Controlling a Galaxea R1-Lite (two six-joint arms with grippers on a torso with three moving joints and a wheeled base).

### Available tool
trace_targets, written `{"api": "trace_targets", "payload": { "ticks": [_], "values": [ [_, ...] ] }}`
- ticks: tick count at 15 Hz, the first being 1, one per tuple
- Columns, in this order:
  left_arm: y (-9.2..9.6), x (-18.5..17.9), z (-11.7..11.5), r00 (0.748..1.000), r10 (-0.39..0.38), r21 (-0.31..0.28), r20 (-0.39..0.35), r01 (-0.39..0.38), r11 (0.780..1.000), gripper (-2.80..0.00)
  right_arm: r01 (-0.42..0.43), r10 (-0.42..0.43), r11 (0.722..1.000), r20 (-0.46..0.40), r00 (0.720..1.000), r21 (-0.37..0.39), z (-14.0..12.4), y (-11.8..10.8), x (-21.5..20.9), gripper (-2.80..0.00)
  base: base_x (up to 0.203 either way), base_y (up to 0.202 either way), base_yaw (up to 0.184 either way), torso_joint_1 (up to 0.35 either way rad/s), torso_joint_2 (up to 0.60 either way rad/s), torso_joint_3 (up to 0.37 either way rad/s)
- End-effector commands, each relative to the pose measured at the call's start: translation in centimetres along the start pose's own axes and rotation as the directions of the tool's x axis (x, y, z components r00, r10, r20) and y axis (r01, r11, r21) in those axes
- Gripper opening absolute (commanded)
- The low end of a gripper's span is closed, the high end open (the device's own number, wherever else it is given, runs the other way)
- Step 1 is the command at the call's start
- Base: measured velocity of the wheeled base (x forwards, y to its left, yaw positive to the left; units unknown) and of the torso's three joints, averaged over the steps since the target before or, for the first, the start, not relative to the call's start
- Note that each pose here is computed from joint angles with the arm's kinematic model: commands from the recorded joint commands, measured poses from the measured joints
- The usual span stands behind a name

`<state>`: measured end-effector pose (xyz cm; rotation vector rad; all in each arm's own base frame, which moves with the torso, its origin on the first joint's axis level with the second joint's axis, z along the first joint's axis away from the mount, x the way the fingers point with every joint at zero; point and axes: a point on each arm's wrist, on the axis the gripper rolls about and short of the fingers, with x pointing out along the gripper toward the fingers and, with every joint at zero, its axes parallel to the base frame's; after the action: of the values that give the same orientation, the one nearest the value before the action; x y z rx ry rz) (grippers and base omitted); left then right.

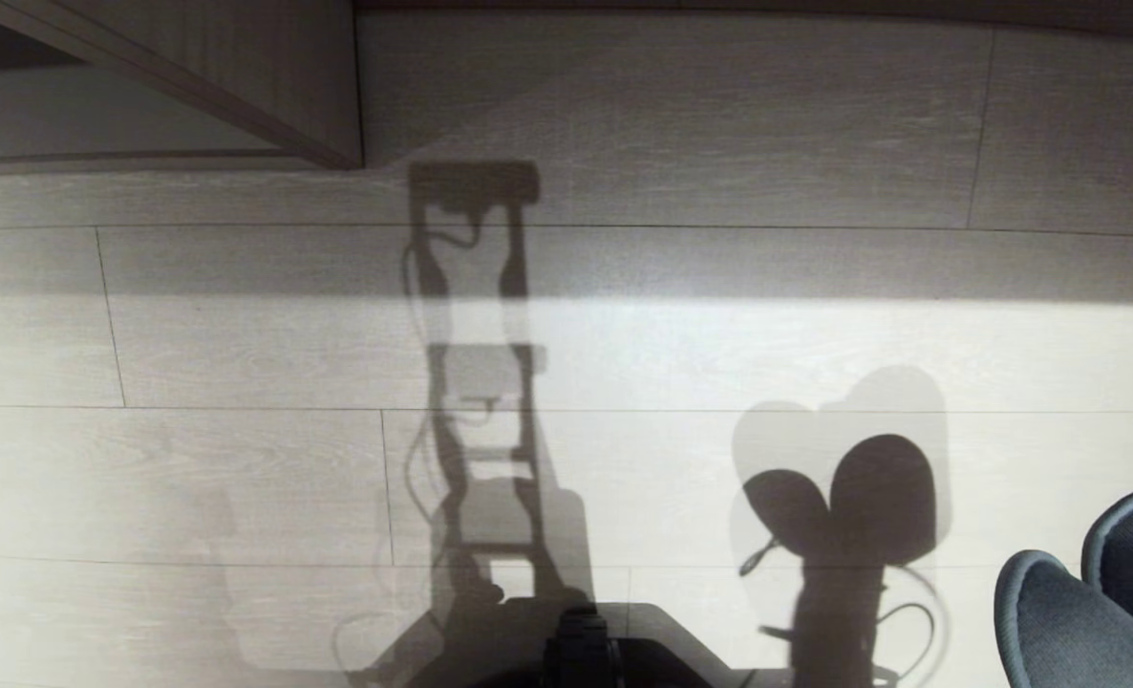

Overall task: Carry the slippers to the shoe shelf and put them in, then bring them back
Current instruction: Place the slippers into the shoe cabinet

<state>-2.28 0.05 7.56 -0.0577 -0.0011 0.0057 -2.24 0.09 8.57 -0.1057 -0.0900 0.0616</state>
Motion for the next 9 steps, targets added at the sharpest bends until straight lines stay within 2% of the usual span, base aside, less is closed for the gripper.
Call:
{"api": "trace_targets", "payload": {
  "ticks": [1, 4, 5, 9],
  "values": [
    [0.0, 0.0, 0.01, 1.0, 0.0, -0.001, 0.001, 0.0, 1.0, -2.8, 0.016, -0.016, 1.0, -0.008, 1.0, 0.001, -0.23, -0.01, -0.09, -2.8, 0.0, 0.0, 0.0, 0.0, 0.0, 0.0],
    [0.0, 0.0, 0.01, 1.0, 0.0, -0.001, 0.001, 0.0, 1.0, -2.8, 0.02, -0.019, 1.0, -0.093, 0.996, 0.016, -1.09, 0.06, -0.13, -2.8, 0.0, 0.0, 0.0, 0.0, 0.0, 0.0],
    [0.0, 0.0, 0.01, 1.0, 0.0, -0.001, 0.001, 0.0, 1.0, -2.8, 0.025, -0.02, 0.999, -0.093, 0.995, 0.046, -1.1, 0.05, -0.14, -2.8, 0.0, 0.0, 0.0, 0.0, 0.0, 0.0],
    [0.0, 0.0, 0.01, 1.0, 0.0, -0.001, 0.001, 0.0, 1.0, -2.8, 0.026, -0.021, 0.998, -0.092, 0.996, 0.053, -1.09, 0.05, -0.14, -2.8, 0.0, 0.0, 0.0, 0.0, 0.0, 0.0]
  ]
}}
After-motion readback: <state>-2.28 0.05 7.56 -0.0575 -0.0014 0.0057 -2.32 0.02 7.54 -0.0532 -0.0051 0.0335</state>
